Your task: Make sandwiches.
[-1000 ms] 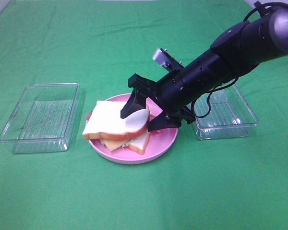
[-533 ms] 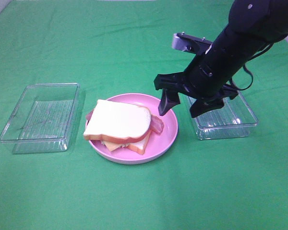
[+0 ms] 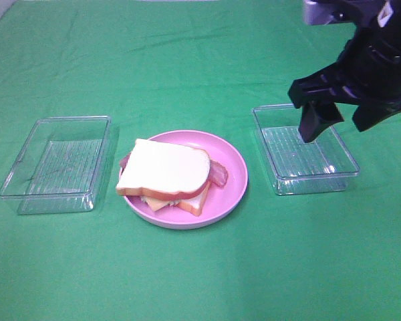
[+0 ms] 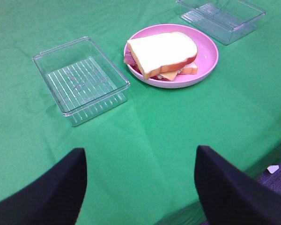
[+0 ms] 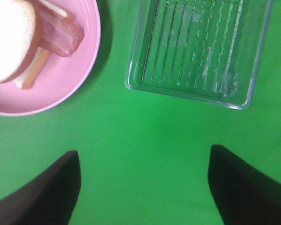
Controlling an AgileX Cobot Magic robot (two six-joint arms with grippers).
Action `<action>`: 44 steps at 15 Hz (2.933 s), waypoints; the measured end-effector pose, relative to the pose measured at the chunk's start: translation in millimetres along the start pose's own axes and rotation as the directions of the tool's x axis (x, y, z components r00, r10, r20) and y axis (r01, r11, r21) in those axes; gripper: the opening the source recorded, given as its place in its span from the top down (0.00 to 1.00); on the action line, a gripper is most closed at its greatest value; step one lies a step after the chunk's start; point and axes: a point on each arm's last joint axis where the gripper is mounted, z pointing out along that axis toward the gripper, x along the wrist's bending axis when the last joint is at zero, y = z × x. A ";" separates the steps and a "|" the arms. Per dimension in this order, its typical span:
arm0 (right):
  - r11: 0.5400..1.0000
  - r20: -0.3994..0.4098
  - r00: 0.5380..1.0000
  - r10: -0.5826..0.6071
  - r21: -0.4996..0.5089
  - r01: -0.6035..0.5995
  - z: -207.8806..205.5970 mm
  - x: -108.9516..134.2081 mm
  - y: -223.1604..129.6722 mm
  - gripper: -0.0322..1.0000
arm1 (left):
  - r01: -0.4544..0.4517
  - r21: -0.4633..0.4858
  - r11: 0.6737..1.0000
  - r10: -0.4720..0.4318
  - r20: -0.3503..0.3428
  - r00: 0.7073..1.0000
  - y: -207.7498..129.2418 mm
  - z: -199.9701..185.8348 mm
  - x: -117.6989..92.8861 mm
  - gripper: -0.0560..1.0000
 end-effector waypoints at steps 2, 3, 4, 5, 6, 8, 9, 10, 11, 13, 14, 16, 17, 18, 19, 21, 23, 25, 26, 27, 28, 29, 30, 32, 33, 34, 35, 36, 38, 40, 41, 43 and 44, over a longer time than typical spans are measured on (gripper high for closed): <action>0.998 -0.003 1.000 -0.004 -0.055 0.004 -28.4 -7.4 -38.5 0.28 | 0.000 0.000 1.000 0.000 0.000 1.000 0.0 0.0 0.0 0.35; 0.998 -0.006 1.000 -0.005 -0.068 0.005 -34.2 -10.6 -56.4 0.28 | 0.000 0.000 1.000 0.000 0.000 1.000 0.0 0.0 0.0 0.35; 0.997 -0.008 1.000 -0.008 -0.083 0.008 -40.5 -14.1 -76.0 0.28 | 0.000 0.000 1.000 0.000 0.000 1.000 0.0 0.0 0.0 0.35; 0.995 -0.011 1.000 -0.010 -0.100 0.008 -45.5 -17.3 -93.9 0.28 | 0.000 0.000 1.000 0.000 0.000 1.000 0.0 0.0 0.0 0.35; 0.991 -0.016 1.000 -0.011 -0.134 0.009 -51.5 -20.5 -112.3 0.28 | 0.000 0.000 1.000 0.000 0.000 1.000 0.0 0.0 0.0 0.35; 0.986 -0.021 1.000 -0.011 -0.164 0.008 -54.6 -25.4 -139.5 0.28 | 0.000 0.000 1.000 0.000 0.000 1.000 0.0 0.0 0.0 0.35; 0.980 -0.027 1.000 -0.013 -0.199 0.008 -57.2 -28.0 -154.2 0.28 | 0.000 0.000 1.000 0.000 0.000 1.000 0.0 0.0 0.0 0.35; 0.973 -0.031 0.999 -0.018 -0.230 0.010 -57.8 -30.9 -170.7 0.28 | 0.000 0.000 1.000 0.000 0.000 1.000 0.0 0.0 0.0 0.35; 0.966 -0.030 0.999 -0.039 -0.258 0.030 -57.4 -33.3 -184.0 0.28 | 0.000 0.000 1.000 0.000 0.001 1.000 0.0 0.0 -0.1 0.35; 0.946 -0.021 0.994 -0.111 -0.307 0.099 -54.2 -37.0 -208.3 0.28 | 0.000 0.000 1.000 0.000 0.001 1.000 0.0 0.0 -0.1 0.35; 0.936 -0.025 0.990 -0.142 -0.328 0.126 -54.2 -37.4 -217.0 0.28 | 0.000 0.000 1.000 0.000 0.001 1.000 0.0 0.0 -0.1 0.35; 0.876 -0.076 0.958 -0.276 -0.430 0.218 -62.1 -31.1 -233.7 0.28 | 0.000 0.000 1.000 0.000 0.001 1.000 0.0 0.0 -0.1 0.35; 0.869 -0.080 0.954 -0.288 -0.439 0.226 -62.9 -30.4 -235.2 0.28 | -0.001 0.000 1.000 0.001 0.001 1.000 0.0 0.0 -0.1 0.35; 0.861 -0.083 0.949 -0.303 -0.450 0.236 -63.8 -29.8 -236.9 0.28 | -0.001 0.000 1.000 0.001 0.001 1.000 0.0 0.0 -0.1 0.35; 0.859 -0.083 0.949 -0.306 -0.453 0.237 -64.0 -29.8 -237.5 0.28 | -0.001 0.000 1.000 0.001 0.001 1.000 0.0 0.0 -0.1 0.35; 0.858 -0.082 0.949 -0.306 -0.456 0.237 -64.2 -29.9 -237.9 0.28 | -0.001 0.000 1.000 0.001 0.001 1.000 0.0 0.0 -0.1 0.35; 0.858 -0.082 0.949 -0.306 -0.456 0.237 -64.2 -29.9 -237.9 0.28 | -0.001 0.000 1.000 0.001 0.001 1.000 0.0 0.0 -0.1 0.35; 0.858 -0.082 0.949 -0.306 -0.456 0.237 -64.2 -29.9 -237.9 0.28 | -0.001 0.000 1.000 0.001 0.001 1.000 0.0 0.0 -0.1 0.35; 0.858 -0.082 0.949 -0.306 -0.456 0.237 -64.2 -29.9 -237.9 0.28 | -0.001 0.000 1.000 0.001 0.001 1.000 0.0 0.0 -0.1 0.35; 0.858 -0.082 0.949 -0.306 -0.456 0.237 -64.2 -29.9 -237.9 0.28 | -0.001 0.000 1.000 0.001 0.001 1.000 0.0 0.0 -0.1 0.35; 0.858 -0.082 0.949 -0.306 -0.456 0.237 -64.2 -29.9 -237.9 0.28 | -0.001 0.000 1.000 0.001 0.001 1.000 0.0 0.0 -0.1 0.35; 0.858 -0.082 0.949 -0.306 -0.456 0.237 -64.2 -29.9 -237.9 0.28 | -0.001 0.000 1.000 0.001 0.001 1.000 0.0 0.0 -0.1 0.35; 0.858 -0.082 0.949 -0.304 -0.456 0.236 -64.2 -30.0 -237.9 0.28 | -0.001 0.000 1.000 0.001 0.001 1.000 0.0 0.0 -0.1 0.35; 0.869 -0.068 0.965 -0.254 -0.455 0.196 -64.0 -31.4 -236.9 0.28 | -0.001 0.000 1.000 0.001 0.001 1.000 0.0 0.0 -0.1 0.35; 0.877 -0.052 0.978 -0.201 -0.455 0.156 -63.9 -32.9 -236.0 0.28 | 0.000 0.000 1.000 0.000 0.000 1.000 0.0 0.0 -0.1 0.35; 0.880 -0.044 0.984 -0.172 -0.455 0.134 -63.8 -33.8 -235.6 0.28 | 0.006 0.000 1.000 -0.006 -0.012 1.000 0.0 0.0 -0.2 0.35; 0.885 -0.028 0.993 -0.118 -0.456 0.092 -63.7 -35.5 -234.8 0.28 | 0.021 -0.001 1.000 -0.021 -0.043 0.999 0.1 0.2 -0.4 0.35; 0.888 -0.013 0.998 -0.063 -0.457 0.050 -63.6 -37.2 -234.1 0.28 | 0.041 -0.003 0.999 -0.042 -0.084 0.996 0.2 0.3 -0.6 0.35; 0.887 0.015 0.999 0.035 -0.461 -0.025 -63.4 -40.4 -233.2 0.28 | 0.126 -0.020 0.992 -0.127 -0.255 0.958 0.6 1.2 -1.6 0.35; 0.876 0.023 0.998 0.051 -0.481 -0.034 -64.6 -40.2 -236.1 0.28 | 0.173 -0.037 0.984 -0.175 -0.351 0.920 0.8 1.7 -2.1 0.35; 0.861 0.027 0.998 0.049 -0.508 -0.028 -66.3 -39.2 -240.5 0.28 | 0.199 -0.049 0.979 -0.201 -0.403 0.893 1.0 2.1 -2.3 0.35; 0.808 0.040 0.998 0.042 -0.589 -0.010 -71.4 -36.0 -254.1 0.28 | 0.237 -0.070 0.969 -0.240 -0.481 0.843 1.3 2.6 -2.6 0.35; 0.781 0.046 0.998 0.039 -0.625 -0.001 -73.2 -34.5 -260.5 0.28 | 0.245 -0.075 0.967 -0.249 -0.497 0.831 1.3 2.7 -2.7 0.35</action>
